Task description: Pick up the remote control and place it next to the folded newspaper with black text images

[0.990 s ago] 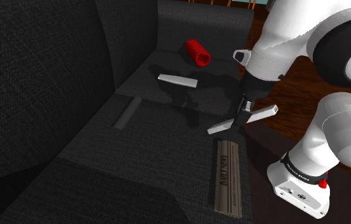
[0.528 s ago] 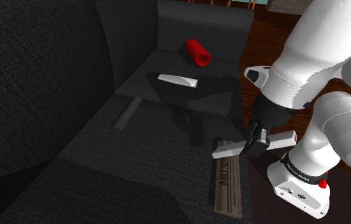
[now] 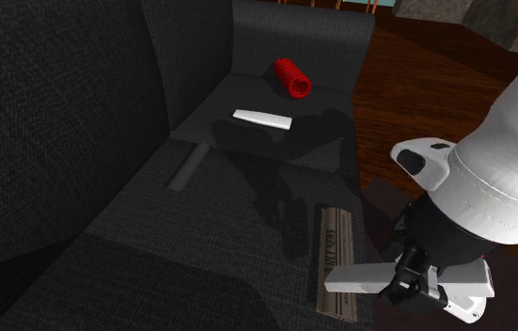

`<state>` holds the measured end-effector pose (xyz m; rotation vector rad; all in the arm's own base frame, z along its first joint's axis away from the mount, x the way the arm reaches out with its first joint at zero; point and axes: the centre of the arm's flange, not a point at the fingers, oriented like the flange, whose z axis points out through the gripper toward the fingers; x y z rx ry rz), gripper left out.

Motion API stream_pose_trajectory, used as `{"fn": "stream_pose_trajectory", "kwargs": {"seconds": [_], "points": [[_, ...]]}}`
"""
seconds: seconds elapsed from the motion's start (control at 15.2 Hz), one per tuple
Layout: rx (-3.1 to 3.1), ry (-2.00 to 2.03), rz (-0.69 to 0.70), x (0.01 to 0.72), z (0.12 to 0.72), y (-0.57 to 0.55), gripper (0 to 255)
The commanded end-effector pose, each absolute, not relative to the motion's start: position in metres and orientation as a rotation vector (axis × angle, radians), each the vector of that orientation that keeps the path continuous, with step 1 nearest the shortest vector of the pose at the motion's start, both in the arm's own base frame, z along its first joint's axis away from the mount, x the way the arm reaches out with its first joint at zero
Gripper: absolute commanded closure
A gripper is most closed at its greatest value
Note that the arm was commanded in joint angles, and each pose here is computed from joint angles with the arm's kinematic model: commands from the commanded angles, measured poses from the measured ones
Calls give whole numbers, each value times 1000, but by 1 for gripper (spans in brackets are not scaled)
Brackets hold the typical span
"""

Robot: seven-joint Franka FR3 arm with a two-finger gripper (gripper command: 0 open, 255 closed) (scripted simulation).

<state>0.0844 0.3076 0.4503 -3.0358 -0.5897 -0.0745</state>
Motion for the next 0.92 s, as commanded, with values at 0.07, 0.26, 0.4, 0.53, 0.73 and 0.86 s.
{"fn": "stream_pose_trajectory", "kwargs": {"seconds": [0.07,0.26,0.4,0.53,0.73,0.86], "points": [[-3036,-588,-73,57,451,335,255],[-3036,-588,-73,42,441,349,255],[-3036,-588,-73,42,430,349,255],[-3036,-588,-73,42,420,349,255],[-3036,-588,-73,42,404,349,255],[-3036,-588,-73,42,393,349,255]]}}
